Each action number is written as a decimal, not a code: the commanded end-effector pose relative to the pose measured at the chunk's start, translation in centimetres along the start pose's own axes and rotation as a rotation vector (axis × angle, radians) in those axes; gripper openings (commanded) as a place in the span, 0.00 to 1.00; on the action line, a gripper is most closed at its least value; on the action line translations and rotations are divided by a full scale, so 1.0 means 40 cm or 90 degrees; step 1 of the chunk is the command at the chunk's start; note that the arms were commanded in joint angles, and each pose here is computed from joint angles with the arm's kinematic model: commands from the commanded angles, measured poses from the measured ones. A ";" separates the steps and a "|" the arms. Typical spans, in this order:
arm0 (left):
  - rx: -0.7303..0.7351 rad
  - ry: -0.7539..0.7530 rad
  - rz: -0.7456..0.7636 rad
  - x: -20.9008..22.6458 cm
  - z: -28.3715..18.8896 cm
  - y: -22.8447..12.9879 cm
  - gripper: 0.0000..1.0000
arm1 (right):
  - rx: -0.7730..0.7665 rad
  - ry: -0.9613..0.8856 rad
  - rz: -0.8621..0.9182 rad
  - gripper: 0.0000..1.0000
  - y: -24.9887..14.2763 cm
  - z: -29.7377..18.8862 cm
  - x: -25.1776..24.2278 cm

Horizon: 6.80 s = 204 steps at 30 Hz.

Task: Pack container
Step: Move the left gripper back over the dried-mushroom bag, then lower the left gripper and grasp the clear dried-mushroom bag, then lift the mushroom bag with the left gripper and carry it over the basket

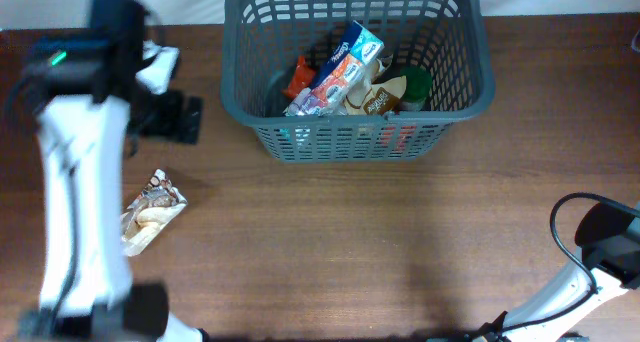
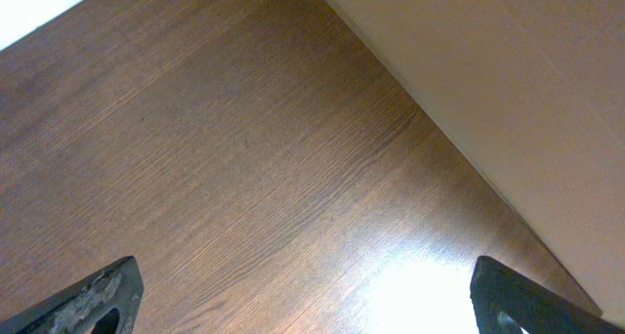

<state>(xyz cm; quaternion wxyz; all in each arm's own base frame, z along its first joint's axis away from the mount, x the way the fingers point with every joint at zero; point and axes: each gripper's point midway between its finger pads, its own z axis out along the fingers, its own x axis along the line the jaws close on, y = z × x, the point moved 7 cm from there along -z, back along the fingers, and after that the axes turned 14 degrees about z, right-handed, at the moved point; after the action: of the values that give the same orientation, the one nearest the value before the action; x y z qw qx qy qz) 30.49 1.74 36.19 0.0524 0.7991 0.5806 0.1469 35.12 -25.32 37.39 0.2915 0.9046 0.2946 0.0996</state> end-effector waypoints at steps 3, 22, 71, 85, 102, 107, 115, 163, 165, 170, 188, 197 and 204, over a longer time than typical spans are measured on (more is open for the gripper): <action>-0.047 0.040 -0.059 0.028 -0.107 -0.164 1.00 | -0.007 -0.006 0.011 0.99 0.001 -0.012 -0.005; 0.002 0.126 0.005 0.075 -0.028 -0.255 1.00 | -0.008 -0.006 0.011 0.99 0.001 -0.012 -0.005; 0.167 -0.113 0.100 0.180 0.490 -0.298 1.00 | -0.007 -0.006 0.011 0.99 0.001 -0.012 -0.005; 0.168 -0.163 0.072 0.187 0.555 -0.313 1.00 | -0.008 -0.006 0.011 0.99 0.001 -0.012 -0.005; 0.106 -0.165 0.139 0.198 0.586 -0.282 1.00 | -0.007 -0.006 0.011 0.99 0.001 -0.012 -0.005; 0.132 -0.175 0.147 0.195 0.611 -0.291 1.00 | -0.008 -0.006 0.011 0.99 0.001 -0.012 -0.005; 0.135 -0.192 0.218 0.149 0.621 -0.256 1.00 | -0.008 -0.006 0.011 0.99 0.001 -0.012 -0.005; 0.180 -0.232 0.076 0.089 0.697 -0.351 1.00 | -0.007 -0.006 0.011 0.99 0.001 -0.012 -0.005; 0.157 -0.249 0.070 0.082 0.698 -0.341 0.99 | -0.007 -0.006 0.011 0.99 0.001 -0.012 -0.005; 0.124 -0.268 0.062 0.075 0.698 -0.327 0.99 | -0.008 -0.006 0.011 0.99 0.001 -0.012 -0.005; 0.152 -0.204 0.079 0.106 0.709 -0.333 0.02 | -0.008 -0.006 0.011 0.99 0.001 -0.012 -0.005; 0.125 -0.139 -0.079 0.152 0.698 -0.280 0.02 | -0.007 -0.006 0.011 0.99 0.001 -0.012 -0.005; 0.050 -0.105 -0.291 0.241 0.589 -0.155 0.02 | -0.007 -0.006 0.011 0.99 0.001 -0.012 -0.005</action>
<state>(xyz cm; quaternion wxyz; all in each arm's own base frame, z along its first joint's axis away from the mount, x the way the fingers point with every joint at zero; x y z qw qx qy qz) 32.19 14.44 10.99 0.0575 0.7232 0.6880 0.0179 35.12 -25.31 37.38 0.2913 0.9046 0.2949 0.0996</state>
